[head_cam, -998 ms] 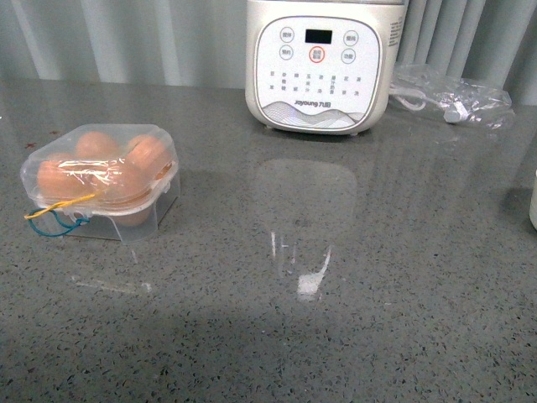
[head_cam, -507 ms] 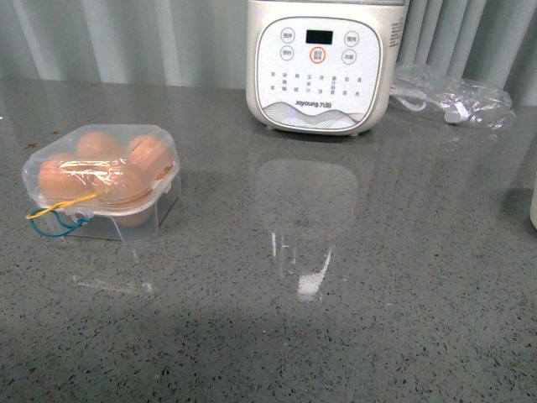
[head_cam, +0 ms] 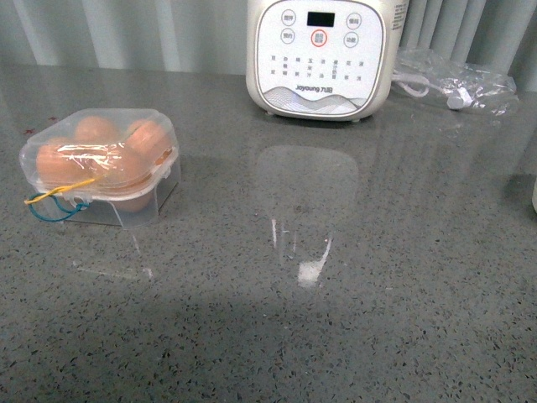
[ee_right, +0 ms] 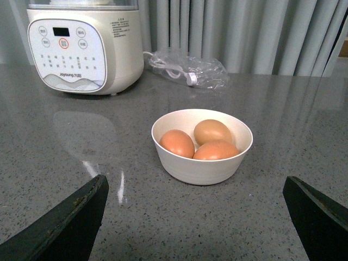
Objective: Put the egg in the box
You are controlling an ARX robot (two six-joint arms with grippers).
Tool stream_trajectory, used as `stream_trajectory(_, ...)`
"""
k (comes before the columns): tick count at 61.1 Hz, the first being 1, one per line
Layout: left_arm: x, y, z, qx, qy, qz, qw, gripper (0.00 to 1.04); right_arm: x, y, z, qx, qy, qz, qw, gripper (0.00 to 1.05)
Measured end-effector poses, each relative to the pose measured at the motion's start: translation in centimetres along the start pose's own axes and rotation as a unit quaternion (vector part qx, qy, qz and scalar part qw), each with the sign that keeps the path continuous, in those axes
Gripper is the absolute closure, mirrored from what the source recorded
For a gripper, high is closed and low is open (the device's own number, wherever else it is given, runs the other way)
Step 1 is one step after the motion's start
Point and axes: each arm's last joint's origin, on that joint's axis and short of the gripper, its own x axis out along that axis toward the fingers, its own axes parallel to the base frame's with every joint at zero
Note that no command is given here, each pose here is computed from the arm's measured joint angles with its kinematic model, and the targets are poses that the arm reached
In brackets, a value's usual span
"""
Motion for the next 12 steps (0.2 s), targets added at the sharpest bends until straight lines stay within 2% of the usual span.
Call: stream_trajectory(12,0.00,0.00,0.00,0.000,0.000,0.000,1.000,0.07,0.00,0.00,0.00,0.000,0.000,0.000,1.000,0.07)
